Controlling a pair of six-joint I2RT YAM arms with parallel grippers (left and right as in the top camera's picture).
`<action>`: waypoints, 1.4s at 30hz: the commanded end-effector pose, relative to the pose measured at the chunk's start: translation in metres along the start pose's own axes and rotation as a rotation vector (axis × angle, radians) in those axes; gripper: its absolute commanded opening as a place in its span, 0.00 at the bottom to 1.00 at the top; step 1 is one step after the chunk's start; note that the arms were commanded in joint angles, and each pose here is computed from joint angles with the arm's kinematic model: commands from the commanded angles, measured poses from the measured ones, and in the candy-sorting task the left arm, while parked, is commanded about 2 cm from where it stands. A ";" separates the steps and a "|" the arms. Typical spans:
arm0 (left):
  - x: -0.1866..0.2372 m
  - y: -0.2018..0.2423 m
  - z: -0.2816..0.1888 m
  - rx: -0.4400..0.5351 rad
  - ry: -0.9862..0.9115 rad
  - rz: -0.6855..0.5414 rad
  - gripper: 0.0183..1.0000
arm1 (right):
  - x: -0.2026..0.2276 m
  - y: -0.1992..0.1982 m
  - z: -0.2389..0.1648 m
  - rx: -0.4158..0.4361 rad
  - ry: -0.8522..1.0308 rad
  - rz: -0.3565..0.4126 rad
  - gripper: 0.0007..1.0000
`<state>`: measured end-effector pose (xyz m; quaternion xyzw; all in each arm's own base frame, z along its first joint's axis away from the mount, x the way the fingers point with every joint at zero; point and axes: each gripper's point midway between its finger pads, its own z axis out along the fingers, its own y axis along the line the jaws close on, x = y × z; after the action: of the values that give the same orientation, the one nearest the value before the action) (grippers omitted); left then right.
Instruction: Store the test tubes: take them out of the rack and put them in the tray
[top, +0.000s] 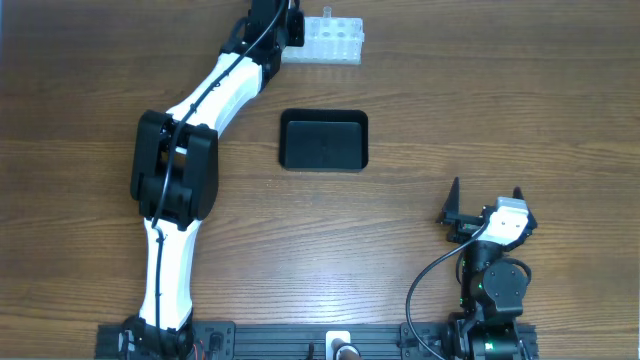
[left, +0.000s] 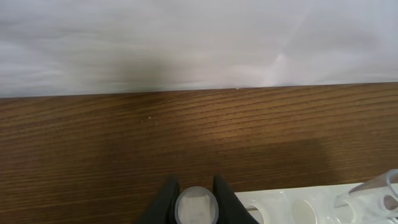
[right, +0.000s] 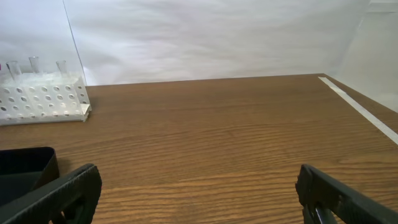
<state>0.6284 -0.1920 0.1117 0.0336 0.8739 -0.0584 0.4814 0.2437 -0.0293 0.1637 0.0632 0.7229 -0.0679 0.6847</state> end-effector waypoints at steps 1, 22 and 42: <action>-0.006 -0.004 0.002 0.014 -0.015 0.002 0.13 | 0.001 -0.001 0.000 0.005 -0.003 0.007 0.99; -0.186 -0.008 -0.201 0.049 -0.342 0.044 0.12 | 0.001 -0.001 0.000 0.005 -0.003 0.007 0.99; 0.083 -0.034 -0.197 -0.081 0.409 -0.115 0.07 | 0.001 -0.001 0.000 0.005 -0.003 0.007 0.99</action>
<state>0.4185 -0.2012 0.1705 -0.0019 0.9518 -0.0533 0.3022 0.2438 -0.0293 0.1636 0.0632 0.7230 -0.0679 0.6846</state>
